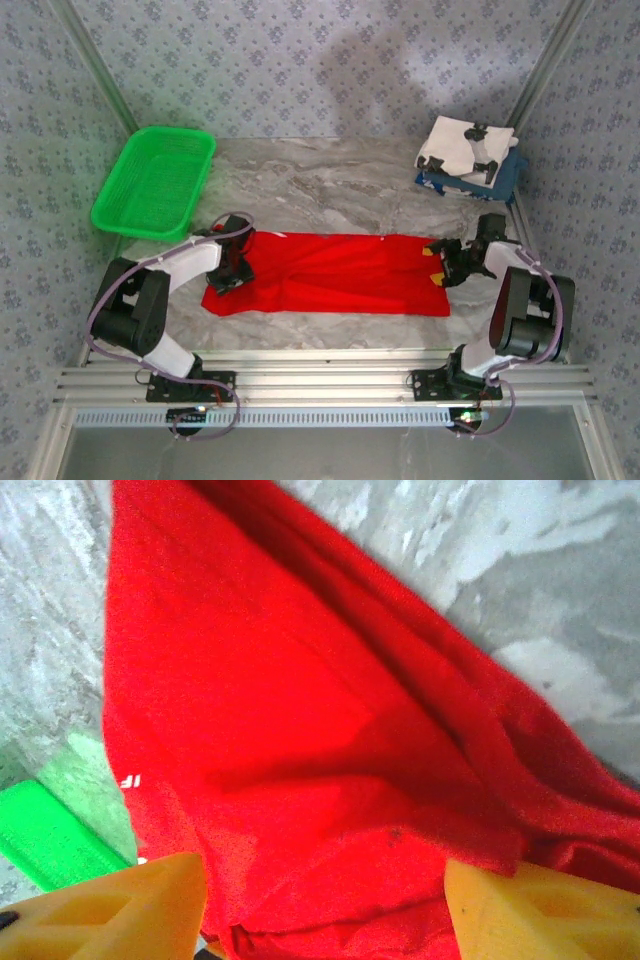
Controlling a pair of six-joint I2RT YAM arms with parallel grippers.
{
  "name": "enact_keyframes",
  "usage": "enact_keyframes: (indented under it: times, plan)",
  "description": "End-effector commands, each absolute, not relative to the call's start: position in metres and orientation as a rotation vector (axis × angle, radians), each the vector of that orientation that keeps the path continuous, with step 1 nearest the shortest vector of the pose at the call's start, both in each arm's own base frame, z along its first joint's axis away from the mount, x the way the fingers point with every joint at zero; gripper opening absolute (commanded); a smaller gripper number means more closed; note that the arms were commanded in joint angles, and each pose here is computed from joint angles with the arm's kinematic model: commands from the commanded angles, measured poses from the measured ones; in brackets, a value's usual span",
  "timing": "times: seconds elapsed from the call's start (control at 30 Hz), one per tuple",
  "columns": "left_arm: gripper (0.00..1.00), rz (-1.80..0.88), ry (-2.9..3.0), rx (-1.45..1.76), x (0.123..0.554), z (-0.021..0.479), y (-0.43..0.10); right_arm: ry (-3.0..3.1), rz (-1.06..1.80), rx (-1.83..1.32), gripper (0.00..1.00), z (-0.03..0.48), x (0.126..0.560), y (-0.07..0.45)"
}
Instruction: Fold and stack the t-shirts
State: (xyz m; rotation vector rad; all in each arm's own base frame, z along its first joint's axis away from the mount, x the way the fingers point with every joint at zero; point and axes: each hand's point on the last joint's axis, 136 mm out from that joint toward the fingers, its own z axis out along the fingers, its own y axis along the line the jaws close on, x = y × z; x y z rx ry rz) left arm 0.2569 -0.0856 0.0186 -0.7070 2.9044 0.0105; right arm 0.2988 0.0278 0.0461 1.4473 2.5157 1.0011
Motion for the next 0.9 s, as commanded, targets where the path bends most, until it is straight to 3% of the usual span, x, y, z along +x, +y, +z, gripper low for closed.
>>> enact_keyframes:
  times: [0.0,0.13,0.27,0.4,0.47,0.87]
  plan:
    - [0.51,0.000,2.901,-0.692,0.261,0.016,-0.086,2.505,1.001,1.474,0.63,0.040,0.305,0.026]
    - [0.51,0.003,2.894,-0.695,0.260,0.016,-0.084,2.523,0.969,1.498,0.57,0.031,0.306,0.022]
    - [0.51,0.008,2.892,-0.704,0.259,0.017,-0.081,2.553,0.931,1.495,0.42,0.027,0.304,0.018]
    - [0.51,0.019,2.890,-0.718,0.256,0.016,-0.077,2.594,0.893,1.478,0.11,0.025,0.299,0.015]
    - [0.51,0.030,2.890,-0.729,0.255,0.015,-0.074,2.610,0.877,1.455,0.02,0.026,0.299,0.014]
    - [0.51,0.053,2.885,-0.749,0.255,0.014,-0.065,2.761,0.702,1.155,0.00,0.049,0.288,0.009]
